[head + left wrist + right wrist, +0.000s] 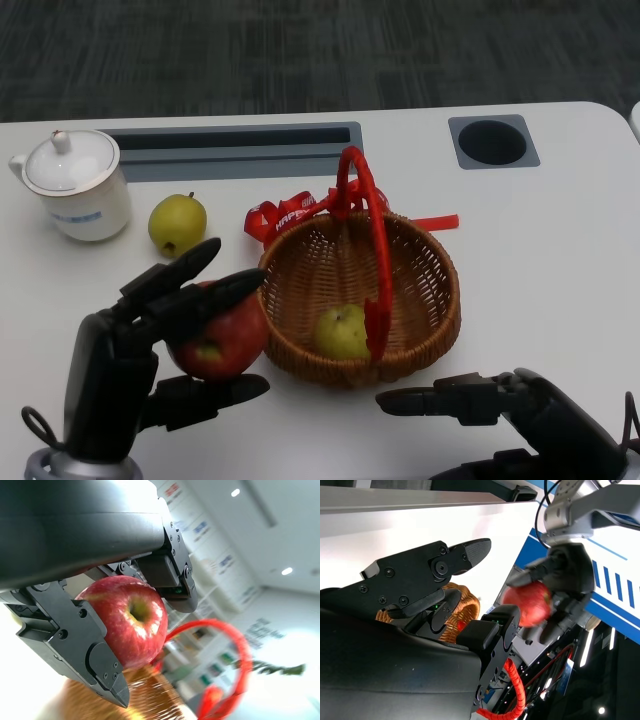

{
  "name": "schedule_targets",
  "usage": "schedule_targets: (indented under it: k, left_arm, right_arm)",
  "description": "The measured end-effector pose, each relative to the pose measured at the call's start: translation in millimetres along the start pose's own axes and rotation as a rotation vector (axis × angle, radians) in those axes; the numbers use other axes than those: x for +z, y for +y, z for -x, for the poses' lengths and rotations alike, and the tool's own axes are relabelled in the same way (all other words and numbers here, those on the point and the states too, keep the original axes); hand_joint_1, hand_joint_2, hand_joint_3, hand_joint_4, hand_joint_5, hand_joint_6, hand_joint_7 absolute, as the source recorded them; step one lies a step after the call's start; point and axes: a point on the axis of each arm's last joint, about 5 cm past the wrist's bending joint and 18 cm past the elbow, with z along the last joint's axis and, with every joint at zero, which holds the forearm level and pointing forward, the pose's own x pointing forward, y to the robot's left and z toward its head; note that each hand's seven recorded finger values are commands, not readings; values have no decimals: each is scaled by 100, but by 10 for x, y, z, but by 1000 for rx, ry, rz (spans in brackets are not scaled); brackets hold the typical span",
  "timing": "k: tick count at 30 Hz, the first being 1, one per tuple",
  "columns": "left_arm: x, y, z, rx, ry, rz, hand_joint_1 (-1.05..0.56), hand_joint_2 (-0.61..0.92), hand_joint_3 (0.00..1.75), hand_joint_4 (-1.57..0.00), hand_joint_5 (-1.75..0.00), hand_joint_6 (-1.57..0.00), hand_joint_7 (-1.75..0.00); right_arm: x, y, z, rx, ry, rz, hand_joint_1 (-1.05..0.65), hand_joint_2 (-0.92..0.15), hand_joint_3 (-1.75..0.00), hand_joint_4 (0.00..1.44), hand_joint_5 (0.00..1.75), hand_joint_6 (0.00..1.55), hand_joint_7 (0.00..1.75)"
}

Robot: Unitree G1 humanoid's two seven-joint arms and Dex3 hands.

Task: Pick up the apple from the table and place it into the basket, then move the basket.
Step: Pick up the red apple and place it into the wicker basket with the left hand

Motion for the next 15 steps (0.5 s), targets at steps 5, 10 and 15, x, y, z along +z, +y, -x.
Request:
schedule_targets:
  k: [5,10,15]
  left_arm:
    - [146,11,-195,35,-95,75,-15,76,0,-129,-2,-117,-1]
    - [221,-44,-370,21,-140,107,-14,75,0,-130,-2,-118,-1]
    - [210,-164,-520,-8,-147,183,-10,76,0,-130,-2,-118,-1]
  right_arm:
    - [0,7,-4,4,-1,-2,-39,-88,0,88,0,73,0]
    - [0,9,-5,6,-1,-2,-41,-89,0,88,0,73,0]
    - [1,12,-7,6,-1,1,-43,-89,0,88,0,74,0]
